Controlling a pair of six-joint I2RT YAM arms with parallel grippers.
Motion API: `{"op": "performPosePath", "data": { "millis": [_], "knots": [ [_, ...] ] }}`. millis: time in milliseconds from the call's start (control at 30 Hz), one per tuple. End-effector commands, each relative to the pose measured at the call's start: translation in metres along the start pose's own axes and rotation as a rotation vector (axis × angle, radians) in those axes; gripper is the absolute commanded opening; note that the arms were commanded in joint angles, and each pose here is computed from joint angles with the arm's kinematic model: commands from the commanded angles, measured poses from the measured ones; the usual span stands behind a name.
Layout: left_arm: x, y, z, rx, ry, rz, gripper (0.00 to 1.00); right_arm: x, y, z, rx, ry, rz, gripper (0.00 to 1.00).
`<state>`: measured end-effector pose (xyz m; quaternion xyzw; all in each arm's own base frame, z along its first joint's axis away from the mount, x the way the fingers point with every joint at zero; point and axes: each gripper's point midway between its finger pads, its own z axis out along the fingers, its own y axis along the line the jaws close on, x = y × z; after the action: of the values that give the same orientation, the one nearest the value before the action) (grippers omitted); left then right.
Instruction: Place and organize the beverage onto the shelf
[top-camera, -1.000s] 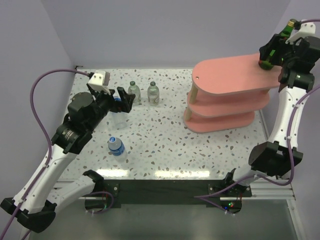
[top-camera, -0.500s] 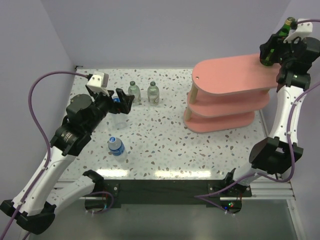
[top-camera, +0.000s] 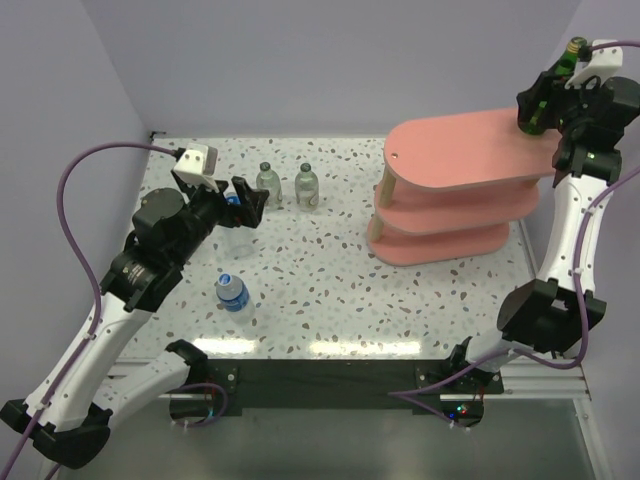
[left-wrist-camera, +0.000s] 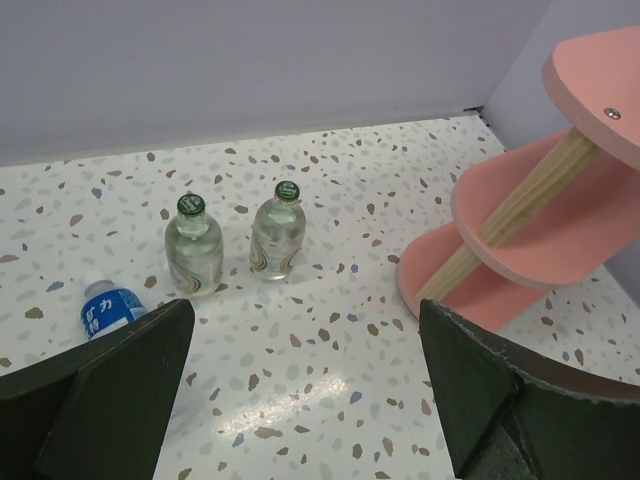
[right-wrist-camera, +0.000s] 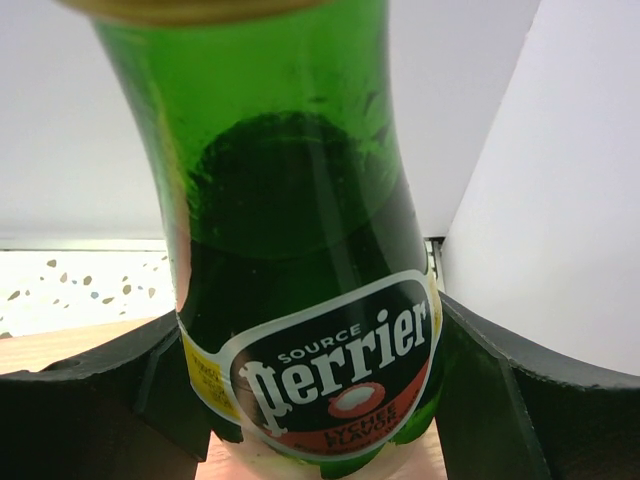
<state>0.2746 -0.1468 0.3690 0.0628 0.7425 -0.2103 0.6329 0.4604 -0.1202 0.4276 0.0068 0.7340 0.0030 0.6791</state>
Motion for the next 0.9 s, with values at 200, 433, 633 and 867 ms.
{"op": "performPosePath", "data": {
  "millis": [200,433,633,867],
  "knots": [
    [-0.011,-0.004,-0.001,0.018,-0.049,-0.009,1.00,-0.031,0.008,-0.022,0.001,-0.076,-0.033,0.57],
    [-0.013,-0.005,-0.002,0.022,-0.052,-0.011,1.00,-0.031,0.004,-0.025,0.030,-0.080,-0.027,0.85],
    [-0.015,-0.006,-0.002,0.026,-0.054,-0.011,1.00,-0.037,0.001,-0.028,0.058,-0.096,-0.026,0.98],
    [-0.018,-0.007,-0.005,0.030,-0.064,-0.012,1.00,-0.040,-0.004,-0.045,0.118,-0.099,-0.027,0.99]
  ]
}}
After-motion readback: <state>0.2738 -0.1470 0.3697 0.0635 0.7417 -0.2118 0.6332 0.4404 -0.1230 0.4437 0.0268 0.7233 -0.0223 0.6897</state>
